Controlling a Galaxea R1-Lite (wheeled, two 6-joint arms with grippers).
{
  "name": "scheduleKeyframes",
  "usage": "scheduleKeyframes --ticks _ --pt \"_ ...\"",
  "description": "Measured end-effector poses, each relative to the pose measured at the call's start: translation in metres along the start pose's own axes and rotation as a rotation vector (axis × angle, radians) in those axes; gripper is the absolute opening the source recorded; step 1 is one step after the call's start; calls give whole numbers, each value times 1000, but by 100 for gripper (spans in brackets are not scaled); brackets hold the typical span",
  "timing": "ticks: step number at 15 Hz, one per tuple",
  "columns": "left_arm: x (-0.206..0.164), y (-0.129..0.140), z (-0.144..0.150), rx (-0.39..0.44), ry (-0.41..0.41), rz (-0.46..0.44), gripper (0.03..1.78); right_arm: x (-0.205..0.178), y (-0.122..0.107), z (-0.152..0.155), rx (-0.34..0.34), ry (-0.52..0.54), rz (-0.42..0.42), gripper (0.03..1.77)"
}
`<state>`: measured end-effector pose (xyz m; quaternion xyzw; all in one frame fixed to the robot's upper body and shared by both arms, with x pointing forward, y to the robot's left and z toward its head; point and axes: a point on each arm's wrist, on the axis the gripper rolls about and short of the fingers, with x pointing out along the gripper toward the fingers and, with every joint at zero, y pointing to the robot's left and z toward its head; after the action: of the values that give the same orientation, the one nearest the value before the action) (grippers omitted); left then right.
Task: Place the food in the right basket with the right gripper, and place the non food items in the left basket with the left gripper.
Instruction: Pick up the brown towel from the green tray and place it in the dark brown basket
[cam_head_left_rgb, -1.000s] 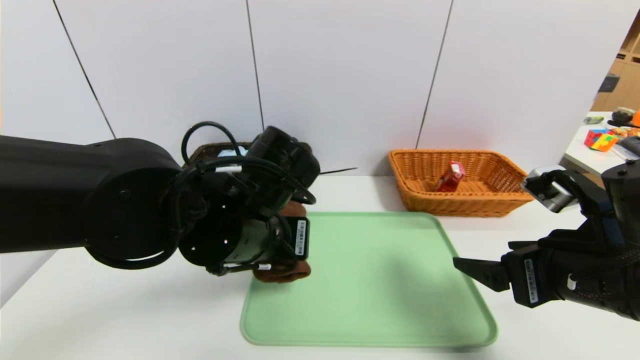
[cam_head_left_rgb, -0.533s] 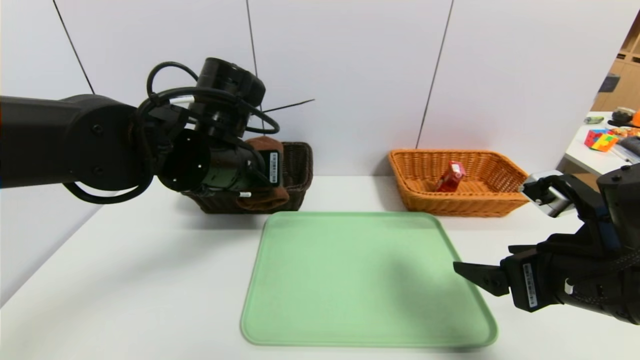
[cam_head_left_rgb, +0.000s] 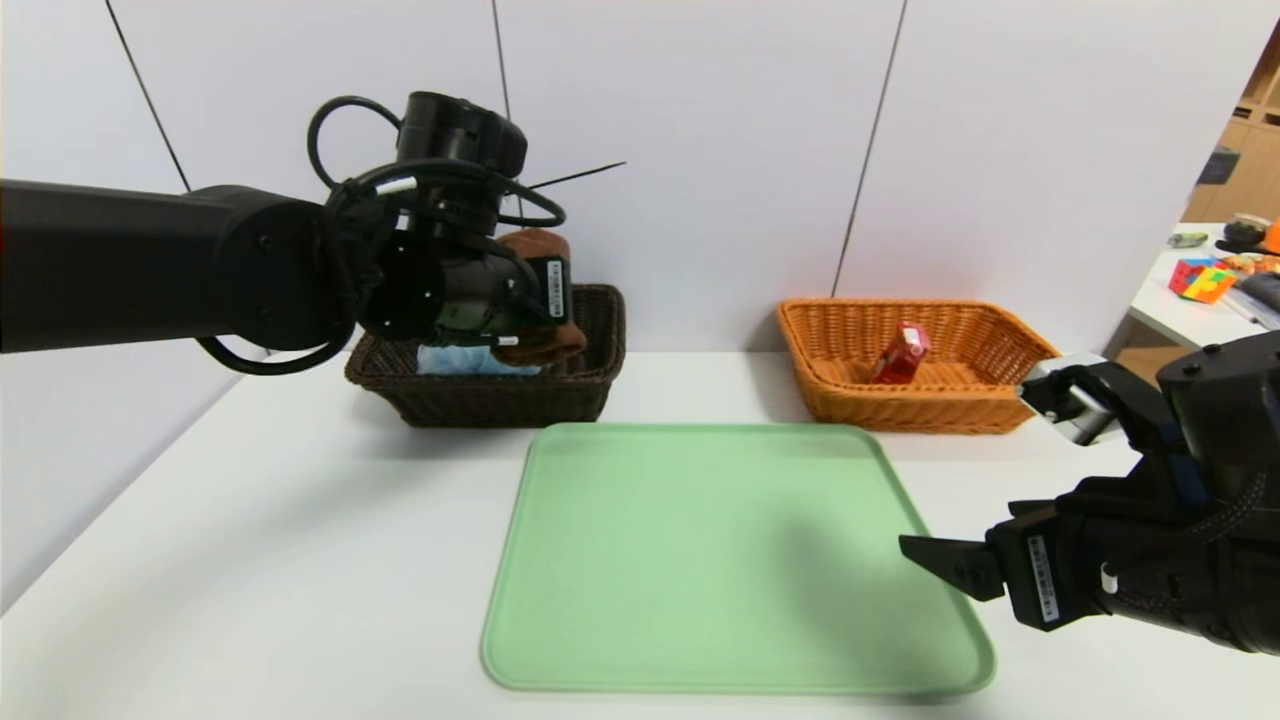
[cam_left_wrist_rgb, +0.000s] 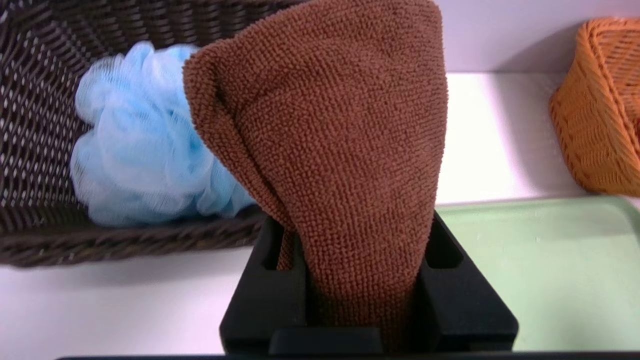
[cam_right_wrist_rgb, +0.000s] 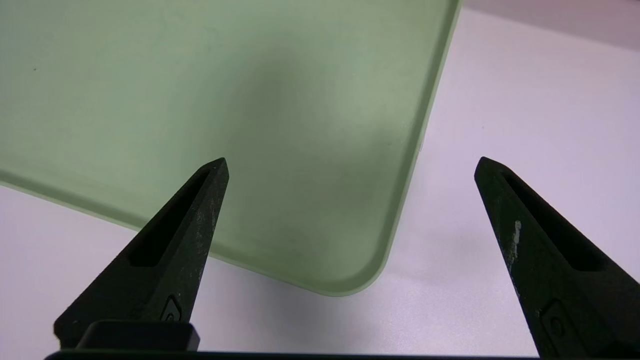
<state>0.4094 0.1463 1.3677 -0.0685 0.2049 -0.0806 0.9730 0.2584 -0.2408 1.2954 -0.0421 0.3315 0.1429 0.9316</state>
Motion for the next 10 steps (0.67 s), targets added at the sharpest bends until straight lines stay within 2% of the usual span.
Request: scheduleKeyframes --ticks 10 --pt "58 7 -7 76 -130 -10 51 2 0 -3 -6 14 -2 170"
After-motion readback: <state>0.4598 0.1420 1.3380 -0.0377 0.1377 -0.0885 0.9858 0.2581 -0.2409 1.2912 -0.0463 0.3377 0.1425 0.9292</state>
